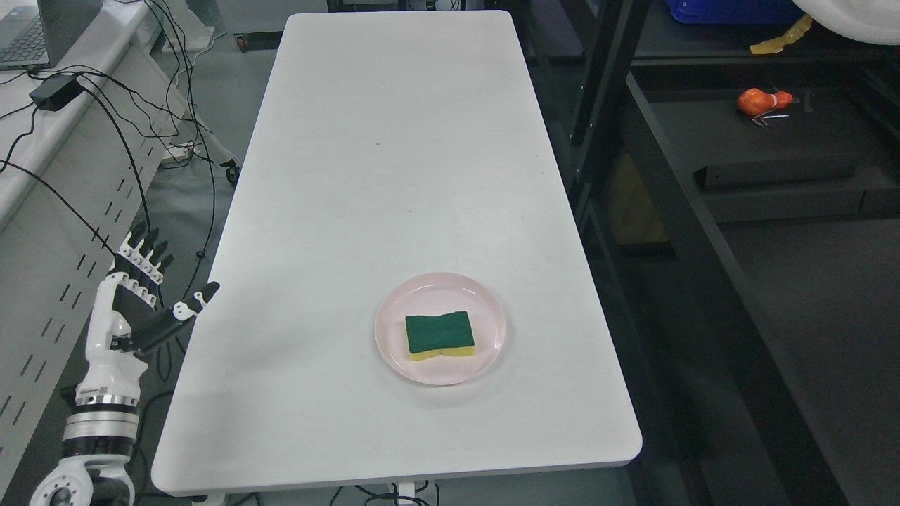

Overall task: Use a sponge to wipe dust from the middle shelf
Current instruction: 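Reach the left hand toward the green-and-yellow sponge on the pink plate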

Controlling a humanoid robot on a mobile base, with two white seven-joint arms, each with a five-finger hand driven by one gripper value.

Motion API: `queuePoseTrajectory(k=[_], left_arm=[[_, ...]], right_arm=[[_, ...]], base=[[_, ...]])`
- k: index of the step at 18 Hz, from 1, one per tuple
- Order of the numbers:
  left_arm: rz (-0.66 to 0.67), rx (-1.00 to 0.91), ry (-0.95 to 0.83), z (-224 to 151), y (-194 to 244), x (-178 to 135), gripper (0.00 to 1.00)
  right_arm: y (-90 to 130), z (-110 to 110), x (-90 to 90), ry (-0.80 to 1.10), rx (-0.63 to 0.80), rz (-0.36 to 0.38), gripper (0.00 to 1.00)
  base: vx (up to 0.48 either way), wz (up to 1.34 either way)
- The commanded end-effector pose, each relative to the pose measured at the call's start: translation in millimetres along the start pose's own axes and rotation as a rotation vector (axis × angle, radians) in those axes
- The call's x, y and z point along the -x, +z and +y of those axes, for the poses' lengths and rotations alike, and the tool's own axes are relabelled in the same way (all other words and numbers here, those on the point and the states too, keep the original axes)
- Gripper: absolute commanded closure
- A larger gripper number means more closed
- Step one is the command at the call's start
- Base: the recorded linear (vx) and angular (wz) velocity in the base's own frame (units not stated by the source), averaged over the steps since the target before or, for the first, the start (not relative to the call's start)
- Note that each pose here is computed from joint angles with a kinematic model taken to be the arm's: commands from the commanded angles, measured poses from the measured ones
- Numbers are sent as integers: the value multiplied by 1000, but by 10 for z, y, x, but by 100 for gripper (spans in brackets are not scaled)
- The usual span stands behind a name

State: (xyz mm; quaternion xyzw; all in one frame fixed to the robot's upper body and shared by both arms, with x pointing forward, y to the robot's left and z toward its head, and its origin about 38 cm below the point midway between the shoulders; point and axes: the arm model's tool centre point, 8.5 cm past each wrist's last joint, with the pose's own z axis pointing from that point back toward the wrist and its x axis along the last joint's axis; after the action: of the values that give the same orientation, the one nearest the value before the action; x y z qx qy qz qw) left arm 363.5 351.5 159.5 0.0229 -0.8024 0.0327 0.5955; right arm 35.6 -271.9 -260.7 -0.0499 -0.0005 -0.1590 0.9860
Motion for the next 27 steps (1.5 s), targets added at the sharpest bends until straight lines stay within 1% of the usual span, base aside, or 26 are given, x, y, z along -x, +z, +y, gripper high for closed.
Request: queuePoseTrajectory(k=[1,3,5,8,9,12,14,16,18,22,24,26,27], left_arm=[[-4,29,-17,9,-12,-25,1],[-3,49,-14,-24,-28,-11,1],[-18,132,-31,-202,-51,53,1],[-70,274,-389,-145,-316,53,2],[-103,327,-523,-171,-465,14,3],[-161,465,-900,-286,-933,-246,4],[-204,606,-1108,-480,-1177,-398,4],[-234,753,-1296,-682,-1276,-387,5],[-314,903,-1469,-1050,-1331,-403,5],[-454,1110,-1672,-1665,-1279,-311,5],[-509,1180,-1694,-1981,-1172,-195,5],[-525,1208,-1739,-2160,-1124,-97,5],[-509,1224,-1746,-2193,-1119,-15,5]], right_arm=[[1,-100,-95,-1,14,-22,0],[1,-100,-94,-2,14,-22,0],[1,-100,-94,-2,14,-22,0],[1,-100,-94,-2,14,-22,0],[1,-100,-95,-1,14,-22,0],[1,-100,-94,-2,14,-22,0],[1,-100,-94,-2,14,-22,0],[1,-100,-94,-2,14,-22,0],[1,-100,-95,-1,14,-22,0],[1,-100,-94,-2,14,-22,0],[1,-100,-95,-1,14,-22,0],[1,-100,-95,-1,14,-22,0],[1,-100,-94,-2,14,-22,0]], base=[[-14,0],[-26,0],[-54,0],[-100,23],[-118,16],[-81,-29],[-84,-1],[-68,33],[-64,5],[-41,0],[-21,0],[-9,-14],[-4,-14]])
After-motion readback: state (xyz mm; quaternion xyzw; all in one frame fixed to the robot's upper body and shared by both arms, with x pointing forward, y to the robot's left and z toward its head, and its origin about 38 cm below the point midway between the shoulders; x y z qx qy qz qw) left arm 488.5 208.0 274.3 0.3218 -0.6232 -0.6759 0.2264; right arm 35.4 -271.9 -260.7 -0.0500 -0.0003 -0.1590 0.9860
